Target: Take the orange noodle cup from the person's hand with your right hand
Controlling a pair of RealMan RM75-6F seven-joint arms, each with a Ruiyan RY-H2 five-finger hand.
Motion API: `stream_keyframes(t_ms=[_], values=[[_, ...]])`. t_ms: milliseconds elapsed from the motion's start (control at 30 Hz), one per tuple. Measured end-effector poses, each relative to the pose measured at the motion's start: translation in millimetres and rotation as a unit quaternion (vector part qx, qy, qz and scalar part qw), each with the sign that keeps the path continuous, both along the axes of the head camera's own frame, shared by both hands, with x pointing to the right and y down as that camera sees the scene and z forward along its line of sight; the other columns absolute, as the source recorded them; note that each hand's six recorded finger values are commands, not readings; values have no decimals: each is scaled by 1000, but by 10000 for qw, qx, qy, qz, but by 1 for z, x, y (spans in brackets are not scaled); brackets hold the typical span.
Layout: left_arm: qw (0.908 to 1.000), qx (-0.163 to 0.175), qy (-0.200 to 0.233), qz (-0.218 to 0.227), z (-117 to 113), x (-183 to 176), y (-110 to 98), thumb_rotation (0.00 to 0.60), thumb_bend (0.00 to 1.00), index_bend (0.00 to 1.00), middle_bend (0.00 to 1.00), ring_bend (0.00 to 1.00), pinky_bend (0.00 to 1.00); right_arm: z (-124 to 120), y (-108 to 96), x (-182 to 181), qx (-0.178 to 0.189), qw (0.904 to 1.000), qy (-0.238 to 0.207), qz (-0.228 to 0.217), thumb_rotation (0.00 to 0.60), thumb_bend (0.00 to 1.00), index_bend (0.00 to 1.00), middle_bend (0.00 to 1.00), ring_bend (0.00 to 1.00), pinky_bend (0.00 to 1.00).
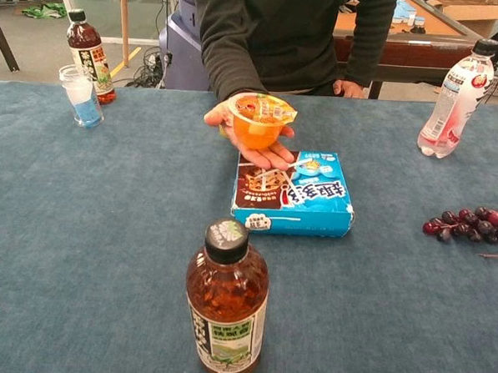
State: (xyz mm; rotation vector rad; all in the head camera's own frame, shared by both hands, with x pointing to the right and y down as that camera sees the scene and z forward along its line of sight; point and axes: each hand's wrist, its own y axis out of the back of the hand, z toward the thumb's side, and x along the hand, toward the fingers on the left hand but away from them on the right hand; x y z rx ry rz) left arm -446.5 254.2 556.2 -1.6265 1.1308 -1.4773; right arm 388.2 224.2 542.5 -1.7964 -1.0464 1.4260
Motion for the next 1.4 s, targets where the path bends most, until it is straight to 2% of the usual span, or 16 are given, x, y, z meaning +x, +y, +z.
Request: stream_keyframes(t_ms=[233, 533, 733, 1033, 1233, 1400], values=[[10000, 7, 33, 19, 1, 3, 0, 600, 171, 414, 338, 288, 217, -9, -1, -3, 288, 9995, -84, -68, 600, 248, 194, 228, 97, 291], [10000, 23, 42, 33, 1, 3, -1, 600, 171, 414, 338, 288, 217, -12, 0, -5, 330, 9994, -92, -97, 600, 248, 194, 228, 97, 291], [10000, 42, 41, 37, 0, 2, -1, 600, 171, 414, 338, 288, 217, -9, -9, -19, 280, 9990, -118, -332, 600, 248, 194, 227, 97, 291], [10000, 44, 48, 23, -3, 1, 2, 600, 171, 414, 338, 288, 217, 0, -43, -73, 45, 9944, -354, -998, 600, 243, 193, 162, 49, 261], [10000, 43, 55, 22, -3, 1, 4, 600, 171, 414, 338, 288, 217, 13, -72, -117, -306, 9886, -503, -1385, 600, 231, 115, 113, 3, 208], [10000, 59, 26, -5, -5, -2, 5, 600, 171, 415, 338, 288, 217, 26, -96, -157, -601, 9826, -663, -1627, 600, 215, 42, 74, 0, 119]])
